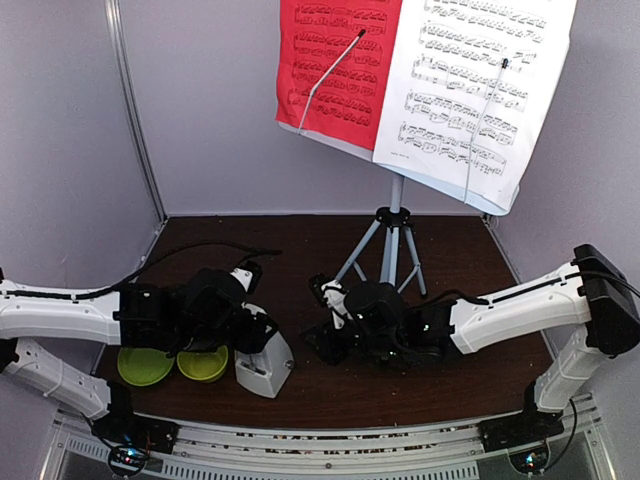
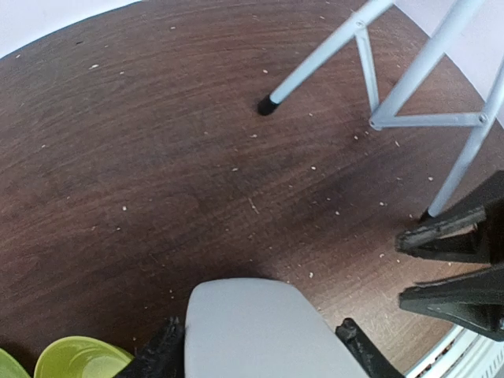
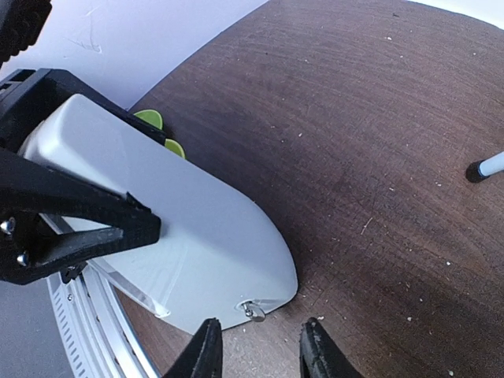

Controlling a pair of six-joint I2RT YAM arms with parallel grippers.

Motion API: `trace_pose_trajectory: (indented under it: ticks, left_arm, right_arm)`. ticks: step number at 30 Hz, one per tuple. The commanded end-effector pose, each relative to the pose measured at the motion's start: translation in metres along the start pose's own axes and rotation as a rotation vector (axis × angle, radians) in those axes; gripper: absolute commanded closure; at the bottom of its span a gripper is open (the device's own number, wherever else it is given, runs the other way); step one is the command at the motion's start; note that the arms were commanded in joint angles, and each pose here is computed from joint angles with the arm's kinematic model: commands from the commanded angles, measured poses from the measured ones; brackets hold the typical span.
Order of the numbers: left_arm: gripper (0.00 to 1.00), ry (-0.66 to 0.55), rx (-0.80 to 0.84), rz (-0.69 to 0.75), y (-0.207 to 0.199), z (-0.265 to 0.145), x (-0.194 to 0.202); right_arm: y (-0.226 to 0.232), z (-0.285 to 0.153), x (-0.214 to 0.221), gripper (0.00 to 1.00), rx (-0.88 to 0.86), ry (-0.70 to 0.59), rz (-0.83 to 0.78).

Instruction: Set up the instrument practice props

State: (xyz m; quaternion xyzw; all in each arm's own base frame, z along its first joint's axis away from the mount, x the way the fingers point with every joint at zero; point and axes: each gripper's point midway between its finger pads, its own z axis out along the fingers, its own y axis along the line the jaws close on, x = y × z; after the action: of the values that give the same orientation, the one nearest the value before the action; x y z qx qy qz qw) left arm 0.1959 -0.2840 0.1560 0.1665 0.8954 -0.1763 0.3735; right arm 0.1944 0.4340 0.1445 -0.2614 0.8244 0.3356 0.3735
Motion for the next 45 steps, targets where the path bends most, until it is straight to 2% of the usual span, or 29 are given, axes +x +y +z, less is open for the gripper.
trace_pose_trajectory:
  ticks: [1,6,12,18,29,45]
  left_arm:
    - [0.58,-0.092,0.012,-0.017,-0.004,-0.012,-0.028]
    - [0.80,-0.182,0.070,0.002,-0.017,-0.034,-0.061]
    - [1.00,-0.320,0.102,0.014,-0.018,-0.070,-0.100]
    - [1.00,-0.442,0.193,0.019,-0.029,-0.103,-0.129]
    - [1.00,-0.510,0.293,0.029,-0.045,-0.126,-0.147]
    - [1.00,-0.537,0.350,0.030,-0.057,-0.128,-0.153]
  right_arm:
    - [0.003,-0.015,-0.021,0.64,-0.003,-0.055,-0.009]
    - [0.008,-0.030,-0.032,0.59,-0.022,-0.085,-0.039]
    - [0.010,-0.049,-0.039,0.50,-0.038,-0.096,-0.064]
    - [0.025,-0.046,-0.033,0.45,-0.097,-0.012,-0.119]
    - [0.033,-0.035,-0.042,0.46,-0.101,-0.017,-0.123]
    - [0.019,-0.025,-0.050,0.69,-0.073,-0.038,0.000]
